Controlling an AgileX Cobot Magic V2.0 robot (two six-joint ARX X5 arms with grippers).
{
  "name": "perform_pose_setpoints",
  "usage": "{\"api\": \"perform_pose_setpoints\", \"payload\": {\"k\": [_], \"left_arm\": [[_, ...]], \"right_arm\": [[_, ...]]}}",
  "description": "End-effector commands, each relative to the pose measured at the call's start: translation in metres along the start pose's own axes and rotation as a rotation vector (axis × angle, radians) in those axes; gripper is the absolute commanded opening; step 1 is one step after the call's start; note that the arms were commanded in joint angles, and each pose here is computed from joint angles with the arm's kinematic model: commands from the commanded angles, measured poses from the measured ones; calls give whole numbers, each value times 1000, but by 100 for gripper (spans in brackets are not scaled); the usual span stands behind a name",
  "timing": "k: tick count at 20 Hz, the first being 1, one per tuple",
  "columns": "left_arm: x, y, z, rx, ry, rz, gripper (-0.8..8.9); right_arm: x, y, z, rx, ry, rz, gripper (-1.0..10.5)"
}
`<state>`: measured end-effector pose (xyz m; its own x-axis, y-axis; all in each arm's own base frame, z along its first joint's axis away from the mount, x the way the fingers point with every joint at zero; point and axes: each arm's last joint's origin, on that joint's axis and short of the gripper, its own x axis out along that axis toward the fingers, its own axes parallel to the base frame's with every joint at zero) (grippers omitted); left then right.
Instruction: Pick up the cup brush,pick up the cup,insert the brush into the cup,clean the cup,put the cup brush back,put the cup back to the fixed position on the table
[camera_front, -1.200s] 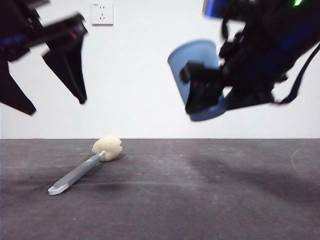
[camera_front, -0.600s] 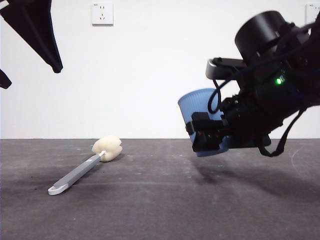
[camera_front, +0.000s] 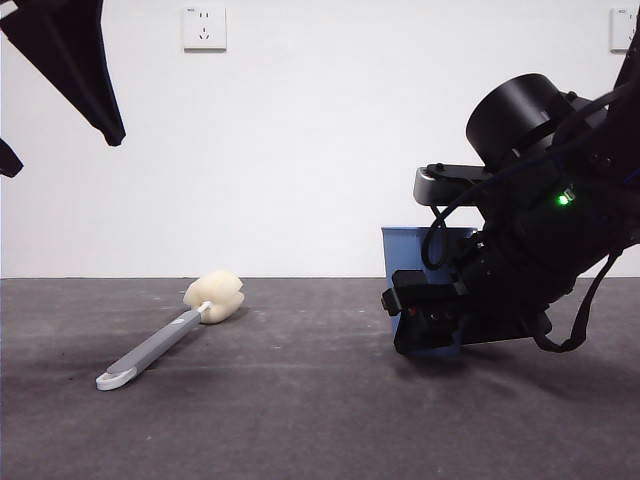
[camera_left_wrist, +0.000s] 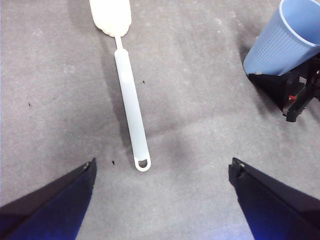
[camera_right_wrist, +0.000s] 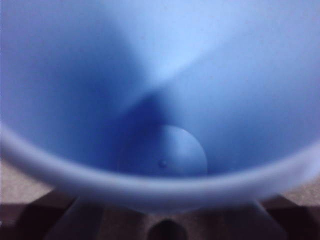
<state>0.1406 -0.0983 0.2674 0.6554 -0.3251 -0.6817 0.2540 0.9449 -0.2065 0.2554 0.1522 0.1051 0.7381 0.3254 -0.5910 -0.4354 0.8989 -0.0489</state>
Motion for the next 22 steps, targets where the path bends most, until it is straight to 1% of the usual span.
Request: {"api": "perform_pose_setpoints", "payload": {"k": [1,5,7,10,13,16,19,20,22], "left_arm": [[1,0,-2,14,1,3,445],[1,0,-2,15,0,4,444],[1,0,-2,15,0,4,444],[1,0,-2,15,1,4,444],[1,0,-2,15,2,4,444],[1,0,-2,16,1,4,444],[1,1,-3,19,14,5,443],[1,1,-4,21,28,8,439],[1,3,-8,49,71,18,439]], "right_arm": [[0,0,-19,3,118,2,323],[-11,0,-8,4,91,5,331],[-20,-1,0,6,70,5,451],[-33,-2,11,9,35,7,572],[-42,-2,14,12,52,31,577],[-53,-4,11,6,126,29,576],[-79,-6,11,25,203,26,569],[-90,-7,11,44,231,50,567],[-118,-6,10,84,288,170,563]]}}
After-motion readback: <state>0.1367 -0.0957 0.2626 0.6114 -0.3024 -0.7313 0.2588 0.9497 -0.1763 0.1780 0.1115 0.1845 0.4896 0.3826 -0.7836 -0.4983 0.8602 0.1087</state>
